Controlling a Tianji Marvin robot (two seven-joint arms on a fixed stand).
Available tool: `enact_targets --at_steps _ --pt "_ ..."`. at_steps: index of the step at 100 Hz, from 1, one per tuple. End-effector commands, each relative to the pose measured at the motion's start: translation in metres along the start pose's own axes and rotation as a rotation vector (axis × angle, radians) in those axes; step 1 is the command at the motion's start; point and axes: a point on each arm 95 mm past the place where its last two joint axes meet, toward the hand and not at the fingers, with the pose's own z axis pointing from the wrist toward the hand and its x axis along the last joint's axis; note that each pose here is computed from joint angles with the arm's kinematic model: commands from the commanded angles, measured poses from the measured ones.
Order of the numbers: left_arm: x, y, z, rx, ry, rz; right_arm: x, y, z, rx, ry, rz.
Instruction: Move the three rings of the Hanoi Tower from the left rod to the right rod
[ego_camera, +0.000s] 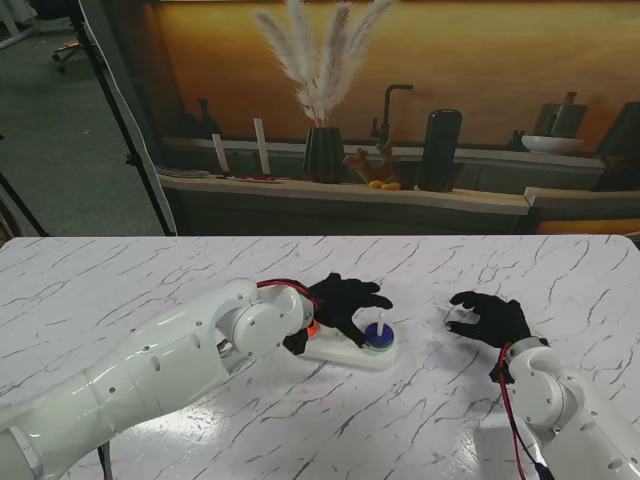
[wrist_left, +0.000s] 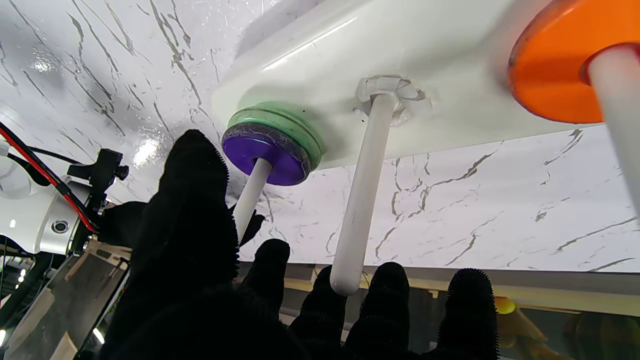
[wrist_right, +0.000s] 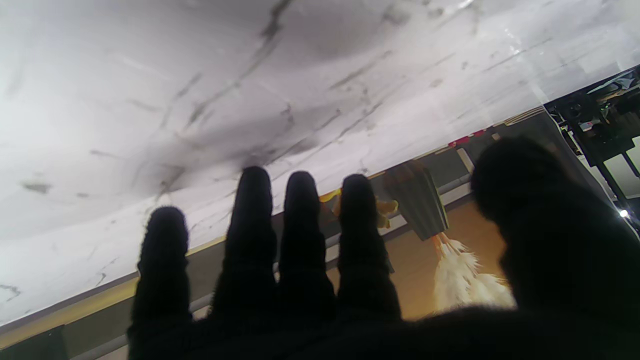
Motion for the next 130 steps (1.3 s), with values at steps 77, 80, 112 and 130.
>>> enact_targets --at_steps 77,80,112,130 --pt "-0.041 -0.013 -0.061 0.134 -0.125 0.004 0.005 -0.013 0.0 0.025 0.007 0.014" --pt "-0.044 -0.011 -0.064 0.135 -0.132 0.001 0.005 -0.013 0.0 0.025 0.008 0.014" --pt "-0.059 0.011 -0.072 0.141 -0.19 -0.052 0.006 -0.013 0.001 0.024 0.01 0.016" --pt "-0.063 0.025 -0.073 0.132 -0.216 -0.083 0.006 -0.012 0.0 0.023 0.008 0.016"
